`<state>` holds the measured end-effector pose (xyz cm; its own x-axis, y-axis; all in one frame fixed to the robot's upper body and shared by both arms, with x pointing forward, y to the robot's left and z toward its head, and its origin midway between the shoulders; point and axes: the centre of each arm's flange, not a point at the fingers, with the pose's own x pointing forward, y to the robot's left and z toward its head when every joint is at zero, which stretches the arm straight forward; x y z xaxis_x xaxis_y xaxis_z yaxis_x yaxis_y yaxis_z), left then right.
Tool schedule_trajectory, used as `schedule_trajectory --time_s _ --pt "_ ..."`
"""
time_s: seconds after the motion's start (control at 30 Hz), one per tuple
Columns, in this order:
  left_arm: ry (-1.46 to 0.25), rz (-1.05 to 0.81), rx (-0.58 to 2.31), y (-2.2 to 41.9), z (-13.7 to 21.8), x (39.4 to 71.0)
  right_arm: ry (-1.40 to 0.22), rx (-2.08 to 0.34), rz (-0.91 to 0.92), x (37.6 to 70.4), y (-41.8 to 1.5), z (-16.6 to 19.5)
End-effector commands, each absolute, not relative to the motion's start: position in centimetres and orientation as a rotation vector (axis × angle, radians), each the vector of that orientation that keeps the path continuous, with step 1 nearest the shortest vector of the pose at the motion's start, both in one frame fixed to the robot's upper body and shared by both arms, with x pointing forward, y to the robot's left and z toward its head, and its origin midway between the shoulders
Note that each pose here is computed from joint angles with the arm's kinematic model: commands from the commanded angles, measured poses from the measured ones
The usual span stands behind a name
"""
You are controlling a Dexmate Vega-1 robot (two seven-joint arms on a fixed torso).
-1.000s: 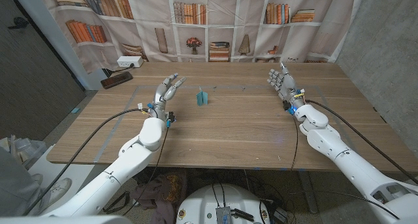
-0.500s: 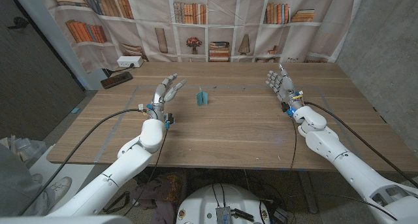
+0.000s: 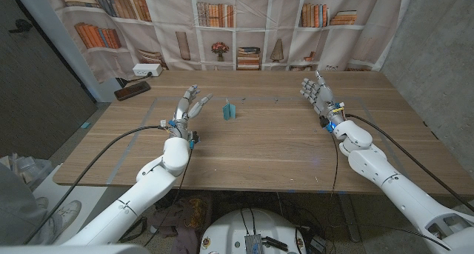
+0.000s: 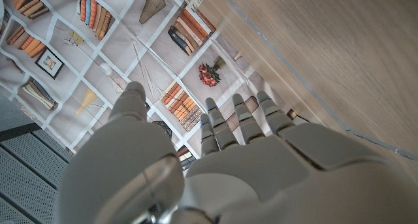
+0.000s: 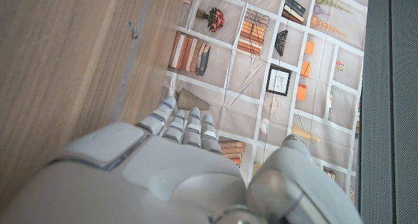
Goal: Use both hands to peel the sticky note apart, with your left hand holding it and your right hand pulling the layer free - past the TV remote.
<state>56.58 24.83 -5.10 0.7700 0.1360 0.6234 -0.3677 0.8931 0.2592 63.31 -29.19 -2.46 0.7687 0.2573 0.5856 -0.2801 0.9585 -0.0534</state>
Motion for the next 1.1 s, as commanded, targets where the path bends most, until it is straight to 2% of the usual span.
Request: schedule_trajectory --time_s 0.03,0.33,1.1 --pt "-0.597 0.295 0.433 24.2 -5.2 56.6 -0.646 0.01 0.29 62.5 -29.1 -2.6" --pt "-0.586 0.341 0.53 23.0 -4.8 56.9 -0.677 -0.078 0.313 62.1 -28.2 -2.1" --pt "-0.512 0.383 0.611 22.2 -5.0 56.9 -0.701 -0.113 0.321 62.0 -28.7 -1.2"
